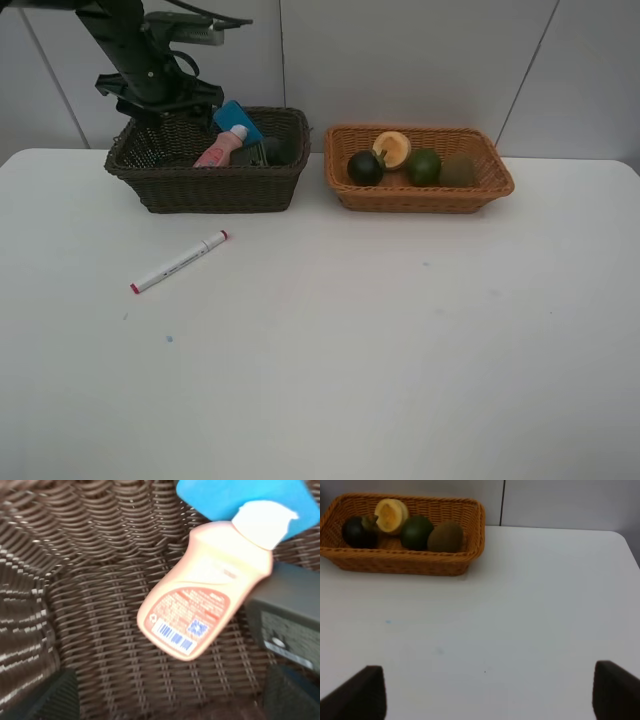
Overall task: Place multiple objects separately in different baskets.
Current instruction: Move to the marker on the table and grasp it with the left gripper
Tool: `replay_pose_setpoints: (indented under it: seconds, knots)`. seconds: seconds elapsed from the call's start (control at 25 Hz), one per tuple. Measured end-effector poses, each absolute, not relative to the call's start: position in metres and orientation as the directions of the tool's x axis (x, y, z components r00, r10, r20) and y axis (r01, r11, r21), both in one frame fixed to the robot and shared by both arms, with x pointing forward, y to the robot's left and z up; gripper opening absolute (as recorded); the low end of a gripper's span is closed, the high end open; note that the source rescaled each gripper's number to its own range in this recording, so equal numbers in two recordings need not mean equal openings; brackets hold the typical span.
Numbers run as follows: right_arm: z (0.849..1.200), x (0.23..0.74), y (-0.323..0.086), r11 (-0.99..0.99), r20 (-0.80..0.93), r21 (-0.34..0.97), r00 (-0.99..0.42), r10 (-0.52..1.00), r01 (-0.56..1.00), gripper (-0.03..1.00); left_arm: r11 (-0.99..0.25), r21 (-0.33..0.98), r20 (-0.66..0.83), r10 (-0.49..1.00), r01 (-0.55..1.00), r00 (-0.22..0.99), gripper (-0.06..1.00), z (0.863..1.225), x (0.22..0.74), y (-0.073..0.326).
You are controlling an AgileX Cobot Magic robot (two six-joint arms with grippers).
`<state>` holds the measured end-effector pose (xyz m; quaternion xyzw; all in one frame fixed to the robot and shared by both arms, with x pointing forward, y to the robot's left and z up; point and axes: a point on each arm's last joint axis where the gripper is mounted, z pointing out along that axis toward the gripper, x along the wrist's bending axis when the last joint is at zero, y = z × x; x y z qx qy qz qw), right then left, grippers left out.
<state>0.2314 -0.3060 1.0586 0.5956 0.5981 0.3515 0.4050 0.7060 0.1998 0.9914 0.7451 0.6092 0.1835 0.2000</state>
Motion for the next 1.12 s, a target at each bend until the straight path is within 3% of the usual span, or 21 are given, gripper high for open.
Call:
replay_pose_setpoints:
  seconds: [0.28,0.48,0.84,1.12]
  knots:
    - [1.059,0.231,-0.306,0.043,-0.066,0.903,0.037,0.997,0.428,1.00,-0.349,0.495,0.167,0.937,0.796,0.307,0.96,1.056,0.672,0.197]
    - [1.059,0.231,-0.306,0.043,-0.066,0.903,0.037,0.997,0.428,1.00,-0.448,0.489,0.219,0.894,0.748,0.392,0.96,1.082,0.638,0.195]
    - [1.059,0.231,-0.306,0.043,-0.066,0.903,0.037,0.997,0.428,1.00,-0.503,0.466,0.228,0.863,0.728,0.450,0.96,1.081,0.555,0.217]
    - [1.059,0.231,-0.306,0.043,-0.066,0.903,0.037,0.997,0.428,1.00,-0.588,0.418,0.216,0.804,0.692,0.554,0.96,1.055,0.519,0.222]
